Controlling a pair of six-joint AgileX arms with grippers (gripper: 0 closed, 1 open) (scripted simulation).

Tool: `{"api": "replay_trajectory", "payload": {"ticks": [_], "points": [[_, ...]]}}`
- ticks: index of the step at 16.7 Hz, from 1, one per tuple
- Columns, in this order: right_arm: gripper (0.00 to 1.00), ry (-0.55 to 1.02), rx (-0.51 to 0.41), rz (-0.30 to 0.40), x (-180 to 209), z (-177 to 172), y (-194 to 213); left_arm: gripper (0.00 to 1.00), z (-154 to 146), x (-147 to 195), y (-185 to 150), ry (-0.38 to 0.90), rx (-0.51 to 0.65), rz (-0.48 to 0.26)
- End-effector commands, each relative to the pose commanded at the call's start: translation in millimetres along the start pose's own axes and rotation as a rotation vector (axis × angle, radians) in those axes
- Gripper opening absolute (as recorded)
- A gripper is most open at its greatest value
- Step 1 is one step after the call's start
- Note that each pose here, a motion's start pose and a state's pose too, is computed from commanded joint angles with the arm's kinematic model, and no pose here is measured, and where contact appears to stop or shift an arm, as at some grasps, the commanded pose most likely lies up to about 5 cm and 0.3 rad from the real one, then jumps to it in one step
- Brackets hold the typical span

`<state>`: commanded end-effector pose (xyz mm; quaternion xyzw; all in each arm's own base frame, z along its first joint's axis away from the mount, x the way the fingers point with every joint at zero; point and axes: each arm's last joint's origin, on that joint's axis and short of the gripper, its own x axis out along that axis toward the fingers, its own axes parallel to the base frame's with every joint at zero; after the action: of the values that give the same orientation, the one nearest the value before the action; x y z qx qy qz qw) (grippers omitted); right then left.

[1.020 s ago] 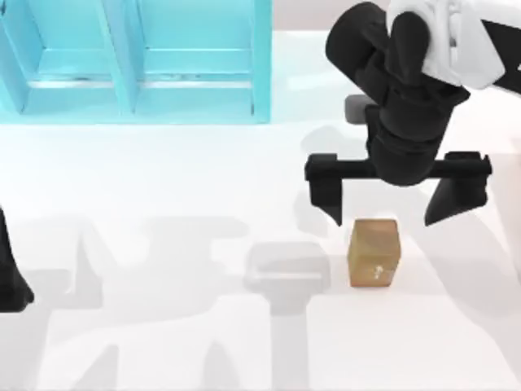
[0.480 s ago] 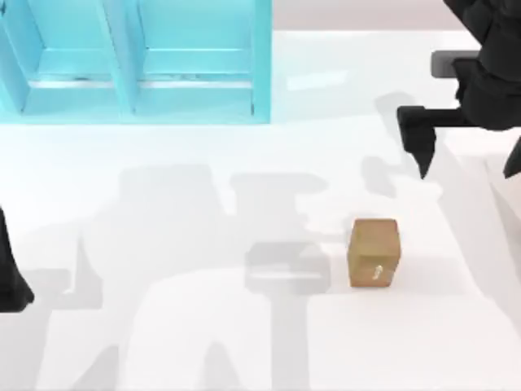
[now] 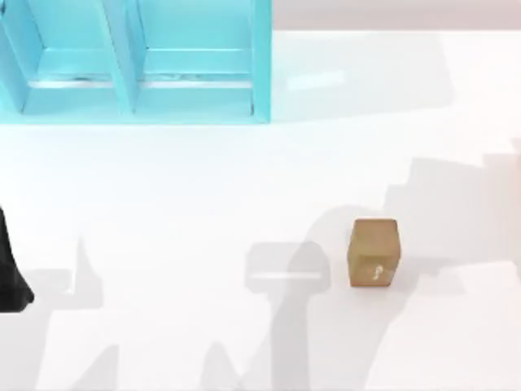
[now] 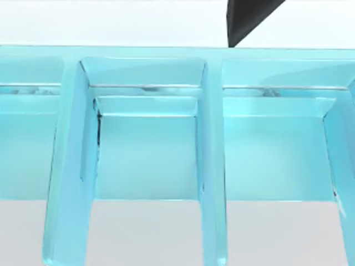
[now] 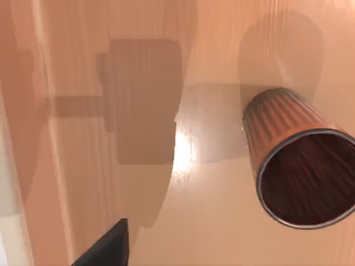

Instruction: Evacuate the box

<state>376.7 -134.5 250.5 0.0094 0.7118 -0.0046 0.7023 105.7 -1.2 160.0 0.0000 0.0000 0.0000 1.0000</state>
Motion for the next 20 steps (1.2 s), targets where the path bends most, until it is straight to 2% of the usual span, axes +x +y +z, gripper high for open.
{"api": "replay_trajectory", "payload": {"ticks": [2,4,10,16,20], "points": [[1.0,-0.007,0.0,-0.002,-5,-12,-30,1.0,0,0,0,0.0,0.0,0.0],[1.0,-0.012,0.0,-0.004,-9,-18,-45,1.0,0,0,0,0.0,0.0,0.0],[1.0,-0.014,0.0,-0.005,-6,-17,-41,1.0,0,0,0,0.0,0.0,0.0],[1.0,-0.012,0.001,-0.003,34,-10,-7,1.0,0,0,0,0.0,0.0,0.0],[1.0,-0.012,0.001,-0.004,71,-13,-30,1.0,0,0,0,0.0,0.0,0.0]]}}
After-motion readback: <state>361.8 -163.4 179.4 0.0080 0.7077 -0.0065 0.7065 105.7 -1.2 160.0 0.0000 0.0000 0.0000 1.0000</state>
